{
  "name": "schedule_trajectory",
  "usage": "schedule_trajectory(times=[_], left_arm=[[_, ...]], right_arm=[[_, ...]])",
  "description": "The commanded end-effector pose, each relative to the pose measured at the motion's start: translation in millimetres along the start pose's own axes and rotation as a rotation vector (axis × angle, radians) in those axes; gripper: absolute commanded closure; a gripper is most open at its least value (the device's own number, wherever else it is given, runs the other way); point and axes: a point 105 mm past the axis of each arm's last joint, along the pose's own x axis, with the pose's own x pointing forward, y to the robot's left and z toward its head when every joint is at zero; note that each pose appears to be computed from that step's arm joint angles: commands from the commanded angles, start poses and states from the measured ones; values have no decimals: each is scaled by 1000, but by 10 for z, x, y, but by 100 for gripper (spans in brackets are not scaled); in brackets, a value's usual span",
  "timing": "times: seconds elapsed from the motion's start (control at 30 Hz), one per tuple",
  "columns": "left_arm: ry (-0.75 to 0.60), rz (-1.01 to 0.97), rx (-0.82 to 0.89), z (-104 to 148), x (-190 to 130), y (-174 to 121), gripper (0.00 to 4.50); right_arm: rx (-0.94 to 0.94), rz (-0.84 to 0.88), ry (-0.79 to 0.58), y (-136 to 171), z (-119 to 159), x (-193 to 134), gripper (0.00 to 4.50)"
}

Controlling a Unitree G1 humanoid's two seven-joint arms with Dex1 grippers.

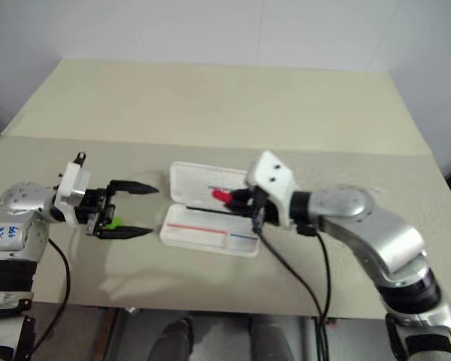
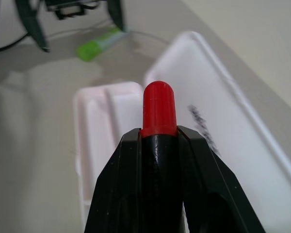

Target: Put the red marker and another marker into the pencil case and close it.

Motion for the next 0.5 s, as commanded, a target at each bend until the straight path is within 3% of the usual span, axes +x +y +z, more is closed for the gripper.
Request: schedule_trajectory(times=[0.03, 0.3, 0.5], left_arm=[[11, 34, 37, 56, -75, -27, 0], [20, 66, 33, 49, -100, -118, 0], [23, 80, 28, 47, -103, -158, 0]], right_arm=[[-79, 44, 30, 58, -65, 240, 387], [-165, 58, 112, -28, -287, 527, 387], [-200, 42, 128, -153, -293, 575, 387]])
